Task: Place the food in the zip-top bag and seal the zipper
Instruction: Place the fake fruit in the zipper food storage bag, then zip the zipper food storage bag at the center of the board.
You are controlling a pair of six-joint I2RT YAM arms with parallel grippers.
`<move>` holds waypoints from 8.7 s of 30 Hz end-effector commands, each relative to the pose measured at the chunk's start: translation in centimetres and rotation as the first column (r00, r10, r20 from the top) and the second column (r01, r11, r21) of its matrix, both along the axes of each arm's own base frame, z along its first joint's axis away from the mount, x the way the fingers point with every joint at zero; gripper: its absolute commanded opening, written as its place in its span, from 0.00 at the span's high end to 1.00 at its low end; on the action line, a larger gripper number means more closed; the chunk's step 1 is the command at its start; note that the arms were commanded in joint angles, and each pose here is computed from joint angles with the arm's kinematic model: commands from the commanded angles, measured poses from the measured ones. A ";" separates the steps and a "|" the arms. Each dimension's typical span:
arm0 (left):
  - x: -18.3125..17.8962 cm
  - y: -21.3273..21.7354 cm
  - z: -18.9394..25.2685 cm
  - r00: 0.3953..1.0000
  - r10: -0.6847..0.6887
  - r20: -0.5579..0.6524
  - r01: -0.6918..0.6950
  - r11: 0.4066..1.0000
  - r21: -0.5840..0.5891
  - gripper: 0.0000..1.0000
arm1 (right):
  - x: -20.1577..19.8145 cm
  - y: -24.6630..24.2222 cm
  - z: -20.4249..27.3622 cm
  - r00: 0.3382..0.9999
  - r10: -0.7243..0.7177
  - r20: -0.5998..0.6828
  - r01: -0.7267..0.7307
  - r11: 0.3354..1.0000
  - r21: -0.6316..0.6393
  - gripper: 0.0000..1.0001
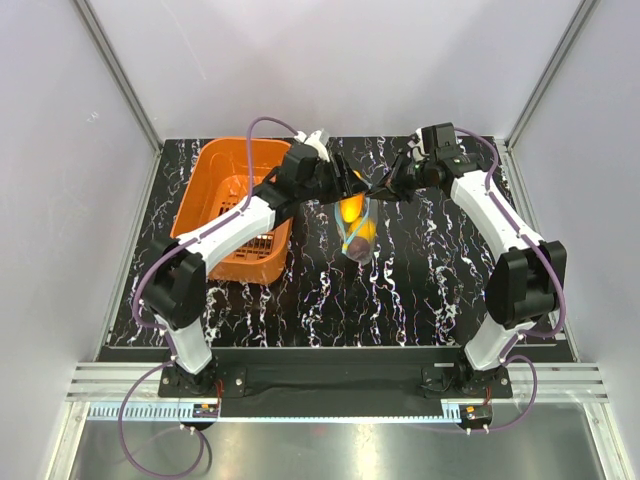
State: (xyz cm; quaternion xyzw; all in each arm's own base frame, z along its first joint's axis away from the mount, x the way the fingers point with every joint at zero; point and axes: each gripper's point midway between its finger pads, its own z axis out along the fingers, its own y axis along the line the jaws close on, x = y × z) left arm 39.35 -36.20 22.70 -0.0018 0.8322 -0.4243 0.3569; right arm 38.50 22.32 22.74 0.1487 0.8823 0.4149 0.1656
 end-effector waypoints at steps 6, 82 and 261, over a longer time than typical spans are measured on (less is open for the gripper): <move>-1.6 -1.9 -1.8 0.997 -0.077 0.005 0.076 0.993 0.090 0.60 | -0.4 0.5 3.0 0.997 0.022 0.073 -0.026 0.998 0.058 1.00; -6.5 1.8 3.1 0.853 -0.495 0.167 0.427 0.845 0.323 1.00 | -1.1 -7.0 -0.4 0.980 -0.198 -0.027 0.173 0.910 -0.376 0.55; -14.6 1.1 -7.2 0.715 -0.669 0.205 0.668 0.740 0.084 1.00 | -12.5 4.0 -1.5 0.466 0.594 0.656 -0.405 0.802 -0.438 0.48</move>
